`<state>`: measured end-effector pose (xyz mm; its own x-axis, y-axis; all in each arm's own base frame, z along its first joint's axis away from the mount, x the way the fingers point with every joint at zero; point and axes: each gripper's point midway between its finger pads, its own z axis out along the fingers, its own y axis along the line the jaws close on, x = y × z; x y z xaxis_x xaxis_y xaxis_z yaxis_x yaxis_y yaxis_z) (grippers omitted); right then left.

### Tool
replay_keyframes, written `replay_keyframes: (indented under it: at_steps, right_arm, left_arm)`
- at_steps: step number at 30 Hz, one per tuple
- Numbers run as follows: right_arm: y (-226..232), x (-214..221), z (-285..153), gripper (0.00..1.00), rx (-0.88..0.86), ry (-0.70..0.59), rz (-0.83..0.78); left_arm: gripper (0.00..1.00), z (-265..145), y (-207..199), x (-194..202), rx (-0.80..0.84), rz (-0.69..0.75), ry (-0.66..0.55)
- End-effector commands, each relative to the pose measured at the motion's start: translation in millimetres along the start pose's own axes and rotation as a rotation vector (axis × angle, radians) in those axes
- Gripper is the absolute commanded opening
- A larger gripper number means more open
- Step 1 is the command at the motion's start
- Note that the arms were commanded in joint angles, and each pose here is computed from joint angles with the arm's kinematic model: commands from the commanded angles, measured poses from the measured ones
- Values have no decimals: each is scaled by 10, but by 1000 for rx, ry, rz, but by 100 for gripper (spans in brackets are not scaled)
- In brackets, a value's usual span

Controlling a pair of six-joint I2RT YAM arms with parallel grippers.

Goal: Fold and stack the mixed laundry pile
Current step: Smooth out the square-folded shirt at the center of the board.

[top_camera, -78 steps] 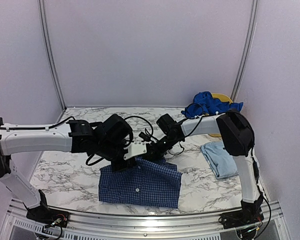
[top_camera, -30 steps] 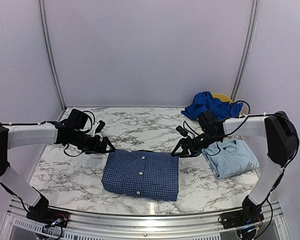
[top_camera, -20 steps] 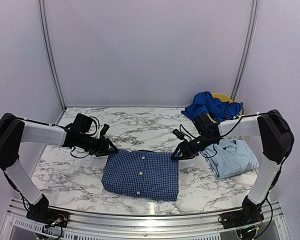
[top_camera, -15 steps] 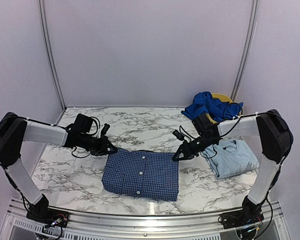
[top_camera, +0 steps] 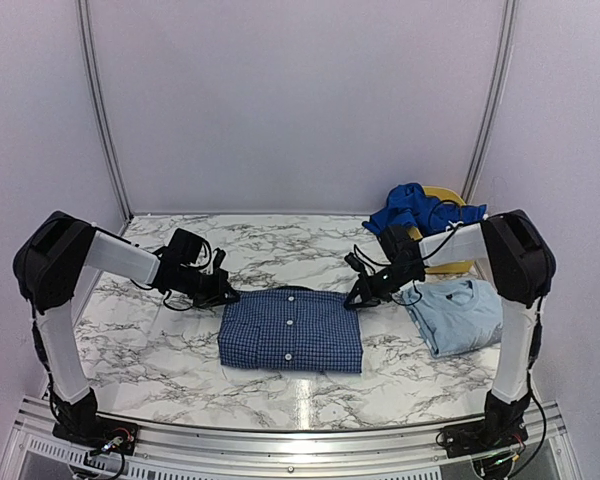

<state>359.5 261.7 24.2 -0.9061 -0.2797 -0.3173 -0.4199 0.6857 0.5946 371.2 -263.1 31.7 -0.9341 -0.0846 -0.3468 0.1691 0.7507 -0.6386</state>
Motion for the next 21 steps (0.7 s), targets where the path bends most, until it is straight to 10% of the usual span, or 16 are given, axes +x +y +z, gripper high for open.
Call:
replay_keyframes:
  at_steps: [1, 4, 11, 21]
  right_arm:
    - [-532, -111, 60, 0, 217, -11, 37]
    - [-424, -283, -13, 0, 197, -53, 21]
    - [55, -650, -581, 49, 179, -153, -24]
    - [978, -338, -756, 65, -51, -197, -75]
  left_arm:
    - [0, 96, 479, -96, -191, -27, -10]
    - [11, 55, 404, -244, -197, 12, -33]
    - [98, -590, -167, -440, -94, 131, -144]
    - [99, -936, -364, 540, 196, 47, -88]
